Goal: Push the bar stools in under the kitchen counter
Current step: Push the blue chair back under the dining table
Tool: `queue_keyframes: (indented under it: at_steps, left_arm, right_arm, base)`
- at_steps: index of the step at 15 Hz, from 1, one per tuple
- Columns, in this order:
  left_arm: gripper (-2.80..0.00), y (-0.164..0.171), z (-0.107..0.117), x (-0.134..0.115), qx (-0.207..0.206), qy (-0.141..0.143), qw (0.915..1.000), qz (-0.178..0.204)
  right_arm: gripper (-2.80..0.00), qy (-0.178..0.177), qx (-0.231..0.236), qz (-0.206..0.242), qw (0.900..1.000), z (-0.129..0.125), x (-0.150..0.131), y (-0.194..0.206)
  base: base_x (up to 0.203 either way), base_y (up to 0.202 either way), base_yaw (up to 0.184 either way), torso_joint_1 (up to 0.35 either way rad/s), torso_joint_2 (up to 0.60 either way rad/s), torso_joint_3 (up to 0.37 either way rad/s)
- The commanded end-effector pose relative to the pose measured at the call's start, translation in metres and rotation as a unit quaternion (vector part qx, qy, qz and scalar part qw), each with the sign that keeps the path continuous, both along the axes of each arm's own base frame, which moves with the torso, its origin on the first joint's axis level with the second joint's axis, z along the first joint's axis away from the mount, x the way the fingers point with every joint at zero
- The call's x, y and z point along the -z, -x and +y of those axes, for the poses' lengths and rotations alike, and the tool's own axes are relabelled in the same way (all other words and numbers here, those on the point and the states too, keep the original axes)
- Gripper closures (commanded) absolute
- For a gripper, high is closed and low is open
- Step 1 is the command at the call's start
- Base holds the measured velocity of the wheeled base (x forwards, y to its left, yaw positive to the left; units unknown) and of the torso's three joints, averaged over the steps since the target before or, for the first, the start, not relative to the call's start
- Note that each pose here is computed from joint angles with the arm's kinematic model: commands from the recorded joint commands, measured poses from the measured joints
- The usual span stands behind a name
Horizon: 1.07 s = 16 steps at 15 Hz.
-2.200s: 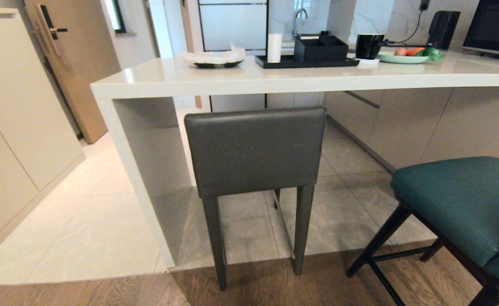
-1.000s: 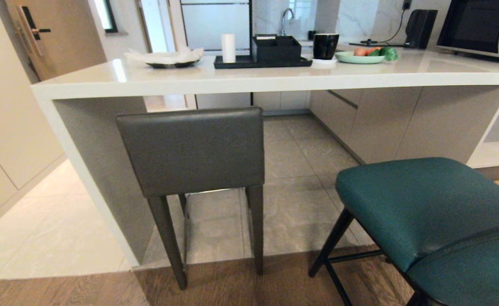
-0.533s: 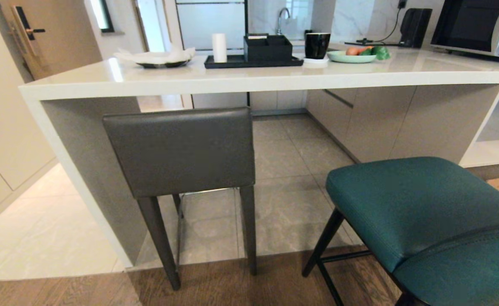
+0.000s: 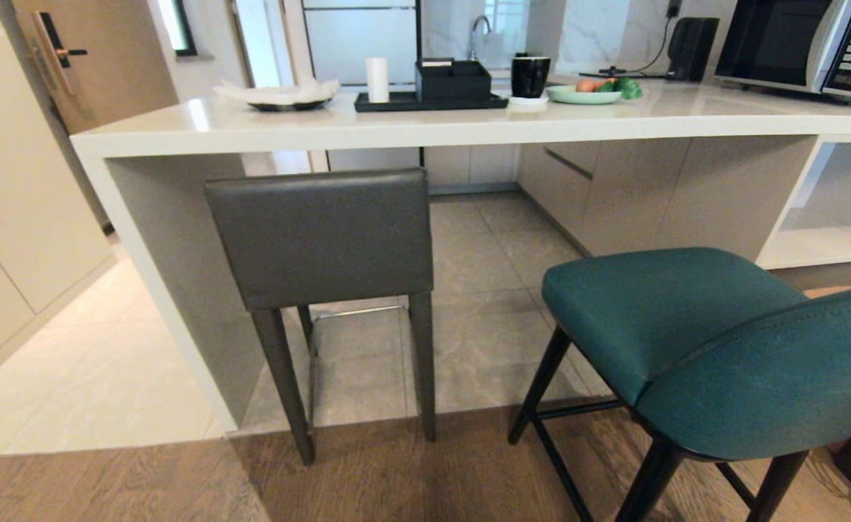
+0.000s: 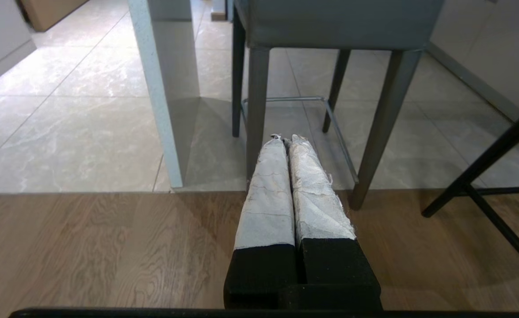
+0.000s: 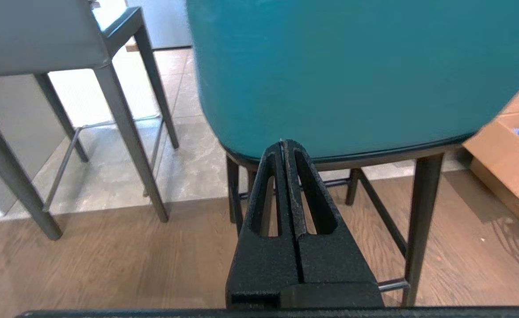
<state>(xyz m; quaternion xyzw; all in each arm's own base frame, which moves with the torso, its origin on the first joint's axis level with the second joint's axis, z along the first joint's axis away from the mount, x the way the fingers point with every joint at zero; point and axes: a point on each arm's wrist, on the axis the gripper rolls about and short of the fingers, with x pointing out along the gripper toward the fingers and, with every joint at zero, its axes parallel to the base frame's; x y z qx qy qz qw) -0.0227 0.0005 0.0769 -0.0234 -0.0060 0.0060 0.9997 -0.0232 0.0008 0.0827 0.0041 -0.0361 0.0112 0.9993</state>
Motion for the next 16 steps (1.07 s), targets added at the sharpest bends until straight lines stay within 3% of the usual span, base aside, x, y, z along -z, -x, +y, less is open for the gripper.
queue_keyframes:
  at_steps: [1, 8, 16]
  left_arm:
    - [0.0, -0.0002, 0.0, 0.0004, 0.0, 0.0, 1.0, 0.001]
    - [0.0, -0.0001, 0.0, -0.0001, -0.001, 0.0, 1.0, 0.0]
    - [0.0, -0.0002, 0.0, 0.0004, -0.001, 0.0, 1.0, 0.001]
  right_arm:
    - [0.0, -0.001, 0.0, 0.0, 1.0, 0.0, -0.0001, -0.0001]
    - [0.0, -0.001, 0.0, 0.0, 1.0, 0.0, -0.0001, -0.0001]
    - [0.0, -0.001, 0.0, 0.0, 1.0, 0.0, -0.0001, -0.0001]
  base:
    - [0.0, 0.0, 0.0, 0.0, 0.0, 0.0]
    - [-0.003, -0.021, 0.0, 0.001, 0.0, 0.0]
    - [0.0, -0.188, 0.001, 0.001, 0.0, 0.004]
